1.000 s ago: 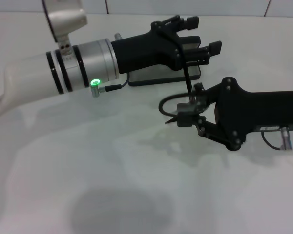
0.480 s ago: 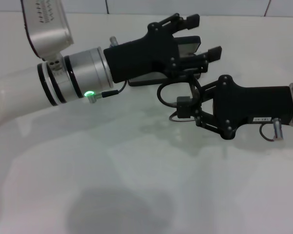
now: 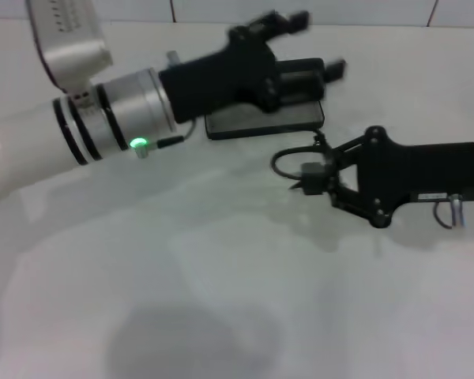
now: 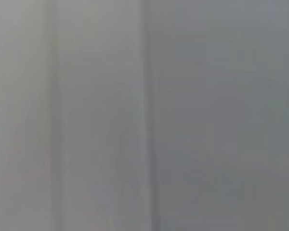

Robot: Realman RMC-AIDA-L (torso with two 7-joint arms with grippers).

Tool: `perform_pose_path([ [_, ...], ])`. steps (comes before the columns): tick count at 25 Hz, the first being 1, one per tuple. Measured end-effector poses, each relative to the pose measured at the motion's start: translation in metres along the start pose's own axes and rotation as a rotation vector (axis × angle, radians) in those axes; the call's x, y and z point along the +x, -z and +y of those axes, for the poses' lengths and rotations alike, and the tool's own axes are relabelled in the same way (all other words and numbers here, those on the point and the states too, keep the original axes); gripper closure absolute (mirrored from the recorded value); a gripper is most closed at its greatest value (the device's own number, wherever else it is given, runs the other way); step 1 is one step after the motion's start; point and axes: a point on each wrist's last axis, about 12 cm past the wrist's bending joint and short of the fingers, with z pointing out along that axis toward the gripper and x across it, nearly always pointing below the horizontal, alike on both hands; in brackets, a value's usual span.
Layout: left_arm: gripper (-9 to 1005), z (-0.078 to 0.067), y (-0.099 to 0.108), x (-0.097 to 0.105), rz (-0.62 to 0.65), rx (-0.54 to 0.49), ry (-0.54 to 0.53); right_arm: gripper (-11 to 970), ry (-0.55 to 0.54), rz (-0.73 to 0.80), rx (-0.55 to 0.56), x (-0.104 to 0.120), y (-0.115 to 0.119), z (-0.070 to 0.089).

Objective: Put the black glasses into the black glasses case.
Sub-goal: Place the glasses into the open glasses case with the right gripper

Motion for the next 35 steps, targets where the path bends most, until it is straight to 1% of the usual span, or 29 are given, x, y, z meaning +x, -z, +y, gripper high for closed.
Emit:
perform_pose_path([
  [3, 107, 0.015, 0.015, 0.004, -0.019, -0.170, 0.007, 854, 0.060, 0.098, 0.108, 0.008, 0.012, -0.003],
  [5, 108, 0.022, 0.023, 0.006, -0.017, -0.239, 0.008, 854, 0.137, 0.195, 0.205, 0.010, 0.014, -0.009],
  [6, 108, 0.023, 0.026, 0.007, -0.017, -0.257, 0.008, 854, 0.164, 0.225, 0.230, 0.010, 0.013, -0.011],
  [8, 108, 0.023, 0.031, 0.009, -0.013, -0.272, 0.013, 853, 0.263, 0.362, 0.323, 0.012, -0.002, -0.021],
  [11, 107, 0.022, 0.034, 0.011, -0.010, -0.279, 0.017, 853, 0.401, 0.525, 0.439, 0.017, -0.033, -0.031],
  [13, 107, 0.022, 0.034, 0.012, -0.008, -0.278, 0.023, 852, 0.492, 0.597, 0.479, 0.017, -0.054, -0.034],
  [16, 108, 0.021, 0.032, 0.012, -0.007, -0.272, 0.027, 852, 0.575, 0.656, 0.512, 0.016, -0.072, -0.040],
  [20, 108, 0.020, 0.031, 0.012, -0.006, -0.269, 0.028, 851, 0.573, 0.655, 0.512, 0.014, -0.077, -0.043],
  [26, 108, 0.020, 0.029, 0.012, -0.005, -0.263, 0.029, 850, 0.547, 0.635, 0.481, 0.011, -0.093, -0.048],
  [29, 108, 0.020, 0.028, 0.011, -0.016, -0.272, 0.034, 849, 0.541, 0.632, 0.478, 0.009, -0.097, -0.050],
  [31, 108, 0.023, 0.029, 0.009, -0.047, -0.298, 0.044, 849, 0.545, 0.635, 0.474, 0.008, -0.099, -0.053],
  [35, 108, 0.030, 0.036, 0.002, -0.133, -0.383, 0.081, 848, 0.546, 0.641, 0.460, 0.008, -0.102, -0.056],
])
